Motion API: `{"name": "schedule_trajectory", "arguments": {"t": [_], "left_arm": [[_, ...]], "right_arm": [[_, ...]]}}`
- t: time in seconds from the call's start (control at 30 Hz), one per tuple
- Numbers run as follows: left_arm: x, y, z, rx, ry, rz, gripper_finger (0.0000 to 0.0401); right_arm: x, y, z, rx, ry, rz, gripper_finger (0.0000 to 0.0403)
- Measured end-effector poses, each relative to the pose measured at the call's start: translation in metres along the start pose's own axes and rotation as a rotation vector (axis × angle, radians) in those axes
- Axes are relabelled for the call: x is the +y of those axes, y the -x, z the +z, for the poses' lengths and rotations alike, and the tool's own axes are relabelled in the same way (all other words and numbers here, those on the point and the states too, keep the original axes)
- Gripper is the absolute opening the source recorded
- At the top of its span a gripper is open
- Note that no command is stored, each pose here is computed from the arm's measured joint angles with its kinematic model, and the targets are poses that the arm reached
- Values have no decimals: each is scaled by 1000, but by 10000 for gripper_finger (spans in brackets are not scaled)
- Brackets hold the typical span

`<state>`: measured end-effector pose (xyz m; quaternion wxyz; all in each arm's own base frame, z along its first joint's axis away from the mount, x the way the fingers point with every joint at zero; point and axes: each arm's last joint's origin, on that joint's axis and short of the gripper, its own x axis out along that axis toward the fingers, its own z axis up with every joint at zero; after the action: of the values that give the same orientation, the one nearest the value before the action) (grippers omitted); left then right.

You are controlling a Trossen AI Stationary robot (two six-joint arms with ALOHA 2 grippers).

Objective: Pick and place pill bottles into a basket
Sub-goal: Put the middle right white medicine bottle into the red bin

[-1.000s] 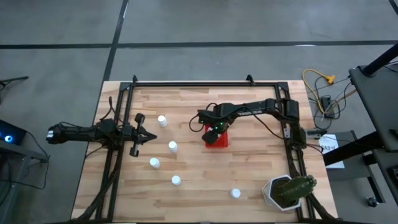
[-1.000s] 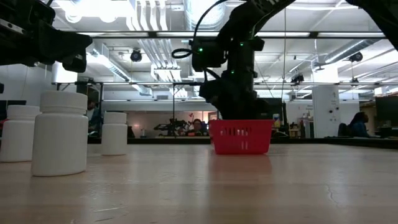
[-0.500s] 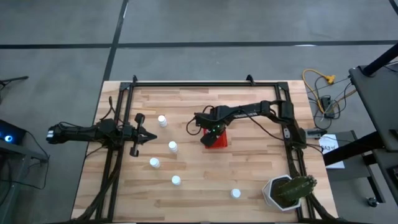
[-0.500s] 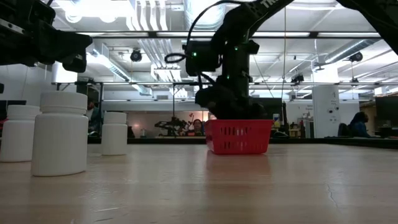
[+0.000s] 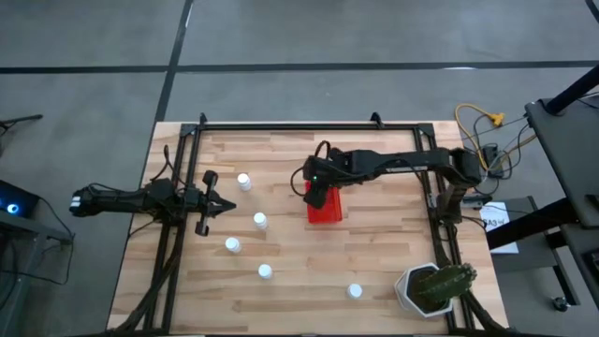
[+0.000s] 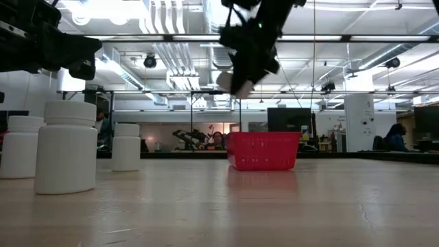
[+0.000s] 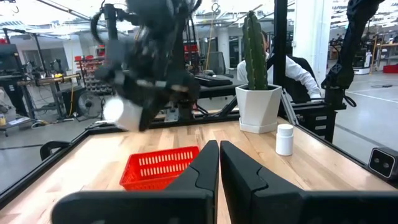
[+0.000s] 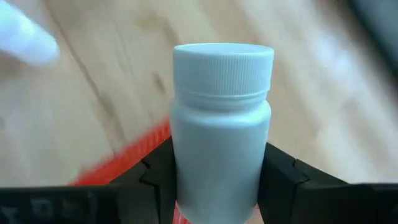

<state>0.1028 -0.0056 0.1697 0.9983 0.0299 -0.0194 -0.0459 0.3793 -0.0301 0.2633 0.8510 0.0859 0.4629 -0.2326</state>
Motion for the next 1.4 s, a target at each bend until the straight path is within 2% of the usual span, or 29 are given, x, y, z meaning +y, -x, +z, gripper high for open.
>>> {"name": "schedule_trajectory", "arguments": {"t": [0.13,0.27,0.37,0.53,0.87,1.07,1.27,1.4], "left_arm": [[0,0,0,0,0,0,0],[0,0,0,0,0,0,0],[0,0,0,-1,0,0,0],[0,0,0,0,0,1,0],[0,0,2,-25,-1,2,0],[0,0,3,-28,3,2,0],[0,0,5,-51,197,-1,0],[0,-1,3,-31,209,2,0]], "right_arm": [[18,14,7,-300,114,111,147],[36,13,-5,-567,237,179,146],[41,8,-21,-698,261,230,146],[36,0,-42,-869,229,353,146],[35,1,-44,-946,282,430,145],[27,-7,-40,-906,261,545,145],[30,-22,-47,-801,259,601,145],[32,-25,-45,-660,258,598,145]]}}
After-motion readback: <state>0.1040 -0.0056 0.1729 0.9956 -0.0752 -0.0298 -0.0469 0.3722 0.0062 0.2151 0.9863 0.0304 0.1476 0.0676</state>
